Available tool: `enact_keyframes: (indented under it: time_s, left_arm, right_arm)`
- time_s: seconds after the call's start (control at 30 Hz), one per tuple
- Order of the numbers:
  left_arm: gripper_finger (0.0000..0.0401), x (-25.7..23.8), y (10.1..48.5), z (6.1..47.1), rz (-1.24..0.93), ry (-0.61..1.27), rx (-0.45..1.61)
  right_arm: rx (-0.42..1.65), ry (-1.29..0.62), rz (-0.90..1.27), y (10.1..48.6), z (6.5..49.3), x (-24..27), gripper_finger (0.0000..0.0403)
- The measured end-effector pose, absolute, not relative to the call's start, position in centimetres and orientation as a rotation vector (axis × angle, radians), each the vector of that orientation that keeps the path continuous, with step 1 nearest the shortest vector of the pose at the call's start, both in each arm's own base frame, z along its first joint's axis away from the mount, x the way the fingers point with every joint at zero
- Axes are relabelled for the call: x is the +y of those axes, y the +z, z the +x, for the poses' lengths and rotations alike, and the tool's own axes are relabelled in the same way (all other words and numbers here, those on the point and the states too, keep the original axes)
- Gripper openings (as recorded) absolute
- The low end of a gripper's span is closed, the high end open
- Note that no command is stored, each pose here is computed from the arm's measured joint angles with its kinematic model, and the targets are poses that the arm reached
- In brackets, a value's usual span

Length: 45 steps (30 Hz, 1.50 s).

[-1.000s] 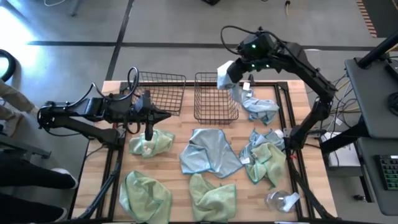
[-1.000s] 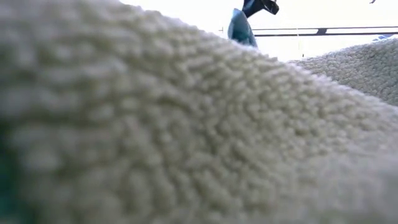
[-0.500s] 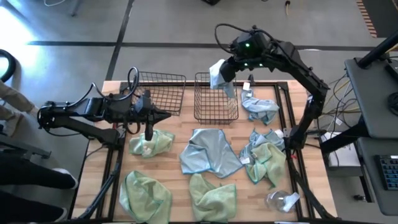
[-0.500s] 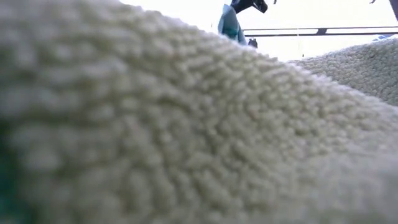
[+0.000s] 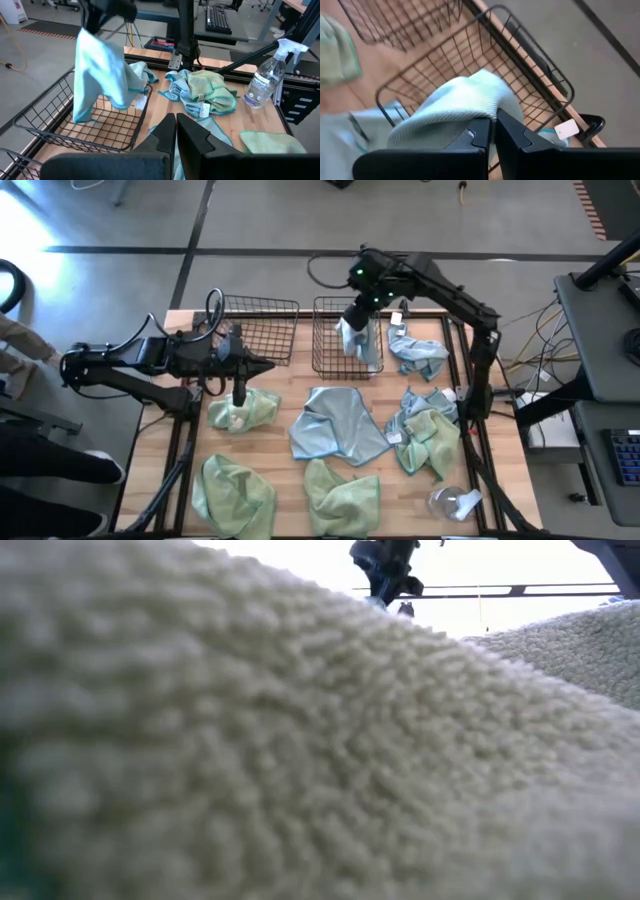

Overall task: Sort microfiber towel by color & place in baskets
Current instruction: Put the blue towel into the right wire basket

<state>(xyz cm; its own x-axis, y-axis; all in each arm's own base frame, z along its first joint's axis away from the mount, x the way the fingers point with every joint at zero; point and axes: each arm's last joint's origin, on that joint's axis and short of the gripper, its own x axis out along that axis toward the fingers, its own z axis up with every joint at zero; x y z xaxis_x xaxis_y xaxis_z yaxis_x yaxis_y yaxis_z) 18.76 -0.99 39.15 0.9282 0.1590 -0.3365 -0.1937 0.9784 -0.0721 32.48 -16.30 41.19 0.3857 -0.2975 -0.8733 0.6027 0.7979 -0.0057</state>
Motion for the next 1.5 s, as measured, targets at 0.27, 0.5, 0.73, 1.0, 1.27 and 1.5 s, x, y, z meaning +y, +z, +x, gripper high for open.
enact_keyframes:
  time_s: [0.27, 0.5, 0.73, 1.0, 1.27, 1.5]
  left_arm:
    - [0.0000, -1.0, 39.1, 18.7, -0.104, 0.180, 0.340]
    - [0.0000, -1.0, 39.1, 18.7, -0.104, 0.180, 0.342]
    - [0.0000, -1.0, 39.1, 18.7, -0.104, 0.180, 0.342]
    - [0.0000, -1.0, 39.1, 18.7, -0.104, 0.180, 0.343]
    - [0.0000, -1.0, 39.0, 18.7, -0.106, 0.180, 0.347]
    - [0.0000, -1.0, 39.0, 18.7, -0.105, 0.181, 0.350]
  right_arm:
    - [1.189, -0.511, 0.268, 38.1, 34.3, -16.9, 0.0013]
    - [1.236, -0.426, 0.233, 37.4, 34.9, -16.4, 0.0013]
    - [1.236, -0.419, 0.221, 37.5, 34.8, -16.3, 0.0013]
    - [1.242, -0.408, 0.223, 37.4, 34.7, -16.3, 0.0013]
    - [1.275, -0.384, 0.208, 37.0, 34.7, -16.2, 0.0013]
    - [1.266, -0.400, 0.226, 37.0, 34.7, -16.2, 0.0013]
